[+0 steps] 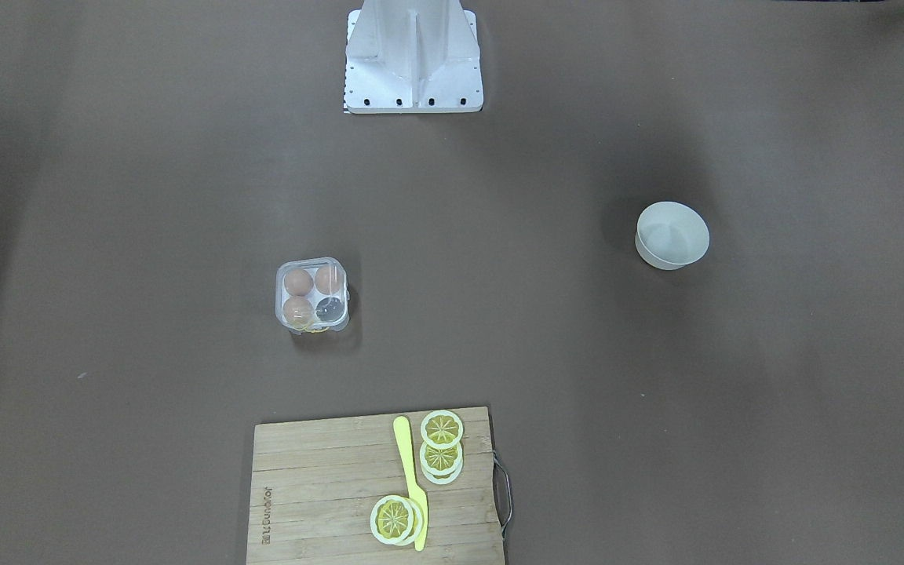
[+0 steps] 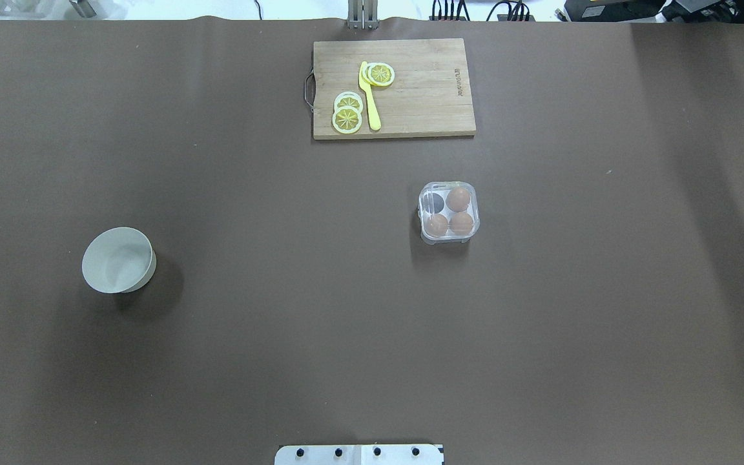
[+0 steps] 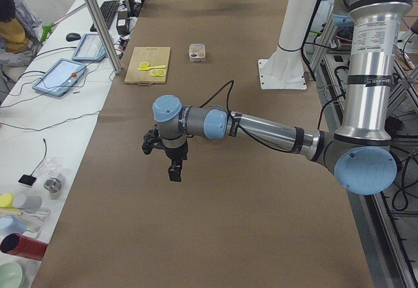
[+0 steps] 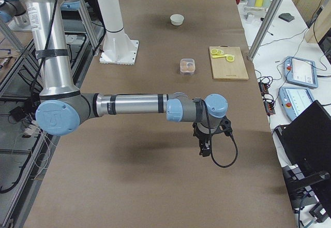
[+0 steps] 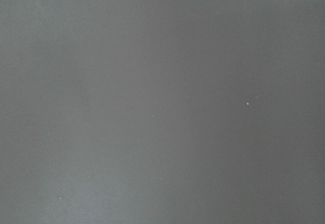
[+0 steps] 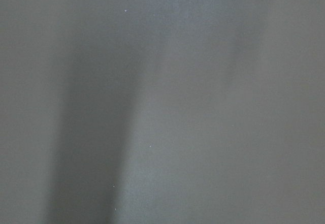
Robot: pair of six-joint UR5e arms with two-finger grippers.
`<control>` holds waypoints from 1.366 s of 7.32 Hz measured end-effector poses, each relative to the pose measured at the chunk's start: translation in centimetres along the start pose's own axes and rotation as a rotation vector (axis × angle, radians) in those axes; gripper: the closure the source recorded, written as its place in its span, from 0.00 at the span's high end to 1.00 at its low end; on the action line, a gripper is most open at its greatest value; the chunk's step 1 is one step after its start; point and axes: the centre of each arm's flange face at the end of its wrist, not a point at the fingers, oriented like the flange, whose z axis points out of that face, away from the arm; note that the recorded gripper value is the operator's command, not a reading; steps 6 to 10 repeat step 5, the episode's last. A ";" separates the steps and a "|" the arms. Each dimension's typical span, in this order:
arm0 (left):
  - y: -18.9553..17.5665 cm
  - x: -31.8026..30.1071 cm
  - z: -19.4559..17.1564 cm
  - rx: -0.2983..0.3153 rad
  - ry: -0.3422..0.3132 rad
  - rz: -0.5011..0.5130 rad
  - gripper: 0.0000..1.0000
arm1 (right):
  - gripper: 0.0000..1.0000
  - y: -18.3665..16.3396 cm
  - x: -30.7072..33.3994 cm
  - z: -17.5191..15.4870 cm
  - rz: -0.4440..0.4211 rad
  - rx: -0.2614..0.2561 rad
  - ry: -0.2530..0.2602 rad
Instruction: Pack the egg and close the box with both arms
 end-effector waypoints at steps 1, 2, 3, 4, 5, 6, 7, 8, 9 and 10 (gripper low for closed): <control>0.0 -0.2 0.2 -0.005 0.000 -0.004 0.98 | 1.00 0.0 0.0 0.0 0.000 0.000 0.000; 0.0 -0.5 0.6 -0.012 0.001 -0.010 0.98 | 1.00 0.0 0.0 0.0 -0.001 0.000 0.000; 0.0 -0.8 0.9 -0.019 0.001 -0.015 0.98 | 1.00 0.0 0.0 0.0 -0.001 0.000 0.000; -0.1 -0.9 1.1 -0.021 0.001 -0.017 0.98 | 1.00 0.0 0.0 0.0 -0.001 0.000 0.000; -0.1 -0.9 1.1 -0.022 0.001 -0.018 0.98 | 1.00 0.1 0.0 0.0 0.000 0.000 0.000; -0.1 -0.9 1.1 -0.022 0.001 -0.018 0.98 | 1.00 0.1 0.0 0.0 0.000 0.000 0.000; -0.1 -0.9 1.1 -0.022 0.001 -0.018 0.98 | 1.00 0.1 0.0 0.0 0.000 0.000 0.000; -0.1 -0.9 1.1 -0.022 0.001 -0.018 0.98 | 1.00 0.1 0.0 0.0 0.000 0.000 0.000; -0.1 -0.9 1.1 -0.022 0.001 -0.018 0.98 | 1.00 0.1 0.0 0.0 0.000 0.000 0.000; -0.1 -0.9 1.1 -0.022 0.001 -0.018 0.98 | 1.00 0.1 0.0 0.0 0.000 0.000 0.000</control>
